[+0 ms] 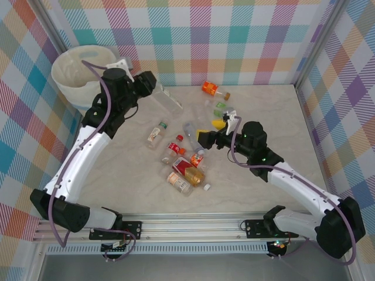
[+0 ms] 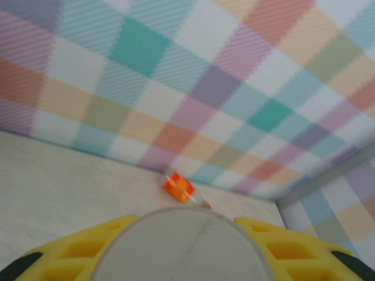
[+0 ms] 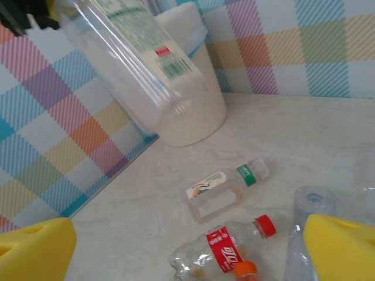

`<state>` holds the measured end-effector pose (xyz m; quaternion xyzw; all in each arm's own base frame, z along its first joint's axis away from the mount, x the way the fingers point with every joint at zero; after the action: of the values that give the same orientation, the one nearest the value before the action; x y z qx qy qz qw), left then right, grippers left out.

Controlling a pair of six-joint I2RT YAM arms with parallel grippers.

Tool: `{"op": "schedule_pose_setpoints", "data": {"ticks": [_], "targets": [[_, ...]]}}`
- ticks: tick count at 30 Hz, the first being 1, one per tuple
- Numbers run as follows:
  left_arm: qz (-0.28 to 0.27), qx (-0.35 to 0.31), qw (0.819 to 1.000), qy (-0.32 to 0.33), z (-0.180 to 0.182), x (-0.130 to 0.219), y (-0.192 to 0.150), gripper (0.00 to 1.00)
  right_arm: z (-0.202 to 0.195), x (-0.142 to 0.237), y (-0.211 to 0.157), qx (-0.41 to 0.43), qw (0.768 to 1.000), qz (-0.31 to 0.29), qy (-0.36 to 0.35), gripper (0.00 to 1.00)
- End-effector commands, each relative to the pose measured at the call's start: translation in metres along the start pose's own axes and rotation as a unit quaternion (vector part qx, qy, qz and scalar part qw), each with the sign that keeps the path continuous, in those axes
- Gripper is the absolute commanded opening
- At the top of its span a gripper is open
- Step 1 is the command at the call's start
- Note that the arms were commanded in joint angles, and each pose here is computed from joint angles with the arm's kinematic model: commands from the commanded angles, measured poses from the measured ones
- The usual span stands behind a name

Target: Put the plastic bottles in the bin

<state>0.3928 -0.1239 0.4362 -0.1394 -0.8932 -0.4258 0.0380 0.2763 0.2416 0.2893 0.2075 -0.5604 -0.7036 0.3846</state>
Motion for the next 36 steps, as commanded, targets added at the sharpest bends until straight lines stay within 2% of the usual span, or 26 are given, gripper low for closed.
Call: {"op": "schedule_pose_setpoints", "data": {"ticks": [1,5,10,18,25,30,31,32,33,35,36], "targets": [[-0.197,0.019,0.979,0.058,0.019,0.038,0.076,0.0,-0.014,0.009,-0.008,0.015,0.998,0.006,-0.055,1.0],[-0.34,0.064,0.934,0.086,0.055,0.069,0.121,0.0,-0.018,0.015,-0.01,0.019,0.997,0.011,-0.073,1.0],[-0.426,0.121,0.888,0.124,0.103,0.091,0.164,0.0,-0.019,0.014,-0.009,0.011,0.997,0.006,-0.074,1.0],[-0.478,0.137,0.842,0.211,0.168,0.079,0.207,0.0,-0.016,0.0,-0.008,-0.001,0.999,0.012,-0.053,1.0],[-0.507,0.179,0.792,0.288,0.225,0.083,0.207,0.01,-0.015,-0.005,-0.008,-0.008,0.999,0.016,-0.046,1.0],[-0.488,0.175,0.787,0.336,0.253,0.067,0.204,0.03,-0.014,-0.004,-0.007,-0.009,0.999,0.016,-0.044,1.0],[-0.479,0.172,0.787,0.348,0.259,0.062,0.203,0.07,-0.014,-0.004,-0.008,-0.01,0.999,0.017,-0.044,1.0],[-0.469,0.169,0.789,0.359,0.263,0.057,0.202,0.14,-0.014,-0.003,-0.008,-0.01,0.999,0.017,-0.044,1.0],[-0.462,0.165,0.791,0.366,0.265,0.053,0.202,0.27,-0.014,-0.003,-0.008,-0.01,0.999,0.017,-0.044,1.0],[-0.442,0.149,0.798,0.38,0.267,0.045,0.204,0.65,-0.015,-0.002,-0.01,-0.01,0.999,0.017,-0.049,1.0],[-0.436,0.146,0.8,0.386,0.267,0.044,0.204,0.81,-0.016,-0.001,-0.01,-0.01,0.998,0.017,-0.052,1.0]]}}
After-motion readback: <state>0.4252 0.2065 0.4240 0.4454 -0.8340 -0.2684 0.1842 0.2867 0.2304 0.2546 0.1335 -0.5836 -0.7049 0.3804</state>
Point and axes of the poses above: each hand's point on the last joint's axis, 136 mm out from that joint toward the fingers, its own x axis back along the fingers, its own z axis along the line the jaws close on, y = z × x, the point moved 2 cm from there along x, back along the fingers, and after that the axes turned 7 degrees about x, right-handed, at the moved point
